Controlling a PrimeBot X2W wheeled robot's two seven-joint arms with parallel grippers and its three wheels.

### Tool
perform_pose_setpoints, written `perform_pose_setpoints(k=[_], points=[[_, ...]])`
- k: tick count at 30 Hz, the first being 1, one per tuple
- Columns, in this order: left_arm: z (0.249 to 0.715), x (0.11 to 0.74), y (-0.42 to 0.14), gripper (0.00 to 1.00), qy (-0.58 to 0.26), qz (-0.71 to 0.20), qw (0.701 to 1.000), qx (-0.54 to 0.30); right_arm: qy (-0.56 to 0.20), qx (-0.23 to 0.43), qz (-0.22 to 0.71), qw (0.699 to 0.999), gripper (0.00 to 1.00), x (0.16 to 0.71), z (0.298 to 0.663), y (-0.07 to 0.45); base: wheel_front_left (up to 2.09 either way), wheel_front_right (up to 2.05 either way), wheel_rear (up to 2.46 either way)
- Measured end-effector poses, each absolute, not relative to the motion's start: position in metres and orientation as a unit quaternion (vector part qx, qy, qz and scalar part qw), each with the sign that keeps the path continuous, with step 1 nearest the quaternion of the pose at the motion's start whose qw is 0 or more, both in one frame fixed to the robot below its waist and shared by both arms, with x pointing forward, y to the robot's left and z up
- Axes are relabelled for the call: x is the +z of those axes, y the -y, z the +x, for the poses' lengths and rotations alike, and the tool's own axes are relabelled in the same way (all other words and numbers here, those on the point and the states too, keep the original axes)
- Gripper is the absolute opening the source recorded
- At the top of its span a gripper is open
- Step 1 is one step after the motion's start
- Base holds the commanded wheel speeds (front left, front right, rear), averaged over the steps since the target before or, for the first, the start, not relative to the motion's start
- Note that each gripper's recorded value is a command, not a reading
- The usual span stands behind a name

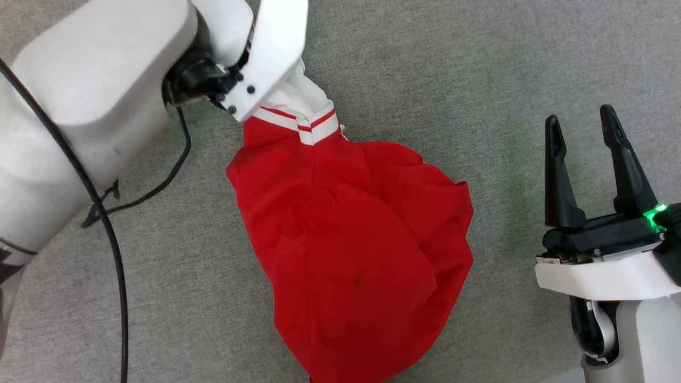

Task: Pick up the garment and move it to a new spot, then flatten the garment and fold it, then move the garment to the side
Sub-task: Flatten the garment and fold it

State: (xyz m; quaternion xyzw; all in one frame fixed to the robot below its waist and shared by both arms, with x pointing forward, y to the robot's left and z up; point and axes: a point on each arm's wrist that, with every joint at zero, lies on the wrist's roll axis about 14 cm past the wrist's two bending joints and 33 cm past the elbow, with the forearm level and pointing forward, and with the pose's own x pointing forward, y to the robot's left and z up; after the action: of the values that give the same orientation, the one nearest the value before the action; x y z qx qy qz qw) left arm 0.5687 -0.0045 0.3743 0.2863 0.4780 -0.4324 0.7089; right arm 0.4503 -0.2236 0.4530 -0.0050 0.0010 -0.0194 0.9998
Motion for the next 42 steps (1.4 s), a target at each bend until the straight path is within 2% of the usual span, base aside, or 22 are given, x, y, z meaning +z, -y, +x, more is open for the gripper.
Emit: perform_pose_setpoints(k=[3, 11, 13, 19, 26, 31, 37, 39, 40, 41, 42], points=[[0.566, 0.383, 0.011, 0.0, -0.454, 0.281, 0.719, -0.445, 0.002, -0.02, -0.004, 1.0, 1.0, 0.456, 0.45, 0.224, 0.0, 0.0, 0.0], [0.572, 0.452, 0.011, 0.0, -0.33, 0.247, 0.79, -0.455, 0.018, 0.0, -0.008, 1.0, 1.0, 0.472, 0.442, 0.209, 0.0, 0.0, 0.0], [0.572, 0.46, 0.006, 0.0, -0.316, 0.24, 0.799, -0.452, 0.02, 0.004, -0.007, 1.0, 1.0, 0.474, 0.441, 0.206, 0.0, 0.0, 0.0], [0.557, 0.49, -0.048, 0.0, -0.272, 0.205, 0.845, -0.412, 0.033, 0.03, -0.002, 0.999, 1.0, 0.486, 0.432, 0.186, 0.0, 0.0, 0.0], [0.51, 0.472, -0.147, 0.0, -0.301, 0.149, 0.892, -0.302, 0.052, 0.064, 0.003, 0.997, 1.0, 0.501, 0.426, 0.162, 0.0, 0.0, 0.0], [0.461, 0.438, -0.196, 0.0, -0.349, 0.096, 0.901, -0.237, 0.06, 0.079, 0.004, 0.995, 1.0, 0.508, 0.421, 0.151, 0.0, 0.0, 0.0], [0.397, 0.39, -0.205, 0.0, -0.42, 0.031, 0.883, -0.208, 0.054, 0.078, 0.002, 0.995, 1.0, 0.506, 0.414, 0.152, 0.0, 0.0, 0.0], [0.388, 0.385, -0.206, 0.0, -0.416, 0.019, 0.888, -0.196, 0.05, 0.077, -0.001, 0.996, 1.0, 0.504, 0.409, 0.152, 0.0, 0.0, 0.0], [0.389, 0.387, -0.206, 0.35, -0.405, 0.013, 0.894, -0.192, 0.053, 0.078, -0.002, 0.996, 1.0, 0.506, 0.409, 0.152, 0.0, 0.0, 0.0], [0.392, 0.391, -0.205, 1.0, -0.391, 0.01, 0.901, -0.188, 0.056, 0.078, -0.004, 0.995, 1.0, 0.509, 0.409, 0.152, 0.0, 0.0, 0.0], [0.396, 0.396, -0.206, 1.0, -0.372, 0.008, 0.911, -0.18, 0.06, 0.079, -0.007, 0.995, 1.0, 0.512, 0.408, 0.151, 0.0, 0.0, 0.0]])
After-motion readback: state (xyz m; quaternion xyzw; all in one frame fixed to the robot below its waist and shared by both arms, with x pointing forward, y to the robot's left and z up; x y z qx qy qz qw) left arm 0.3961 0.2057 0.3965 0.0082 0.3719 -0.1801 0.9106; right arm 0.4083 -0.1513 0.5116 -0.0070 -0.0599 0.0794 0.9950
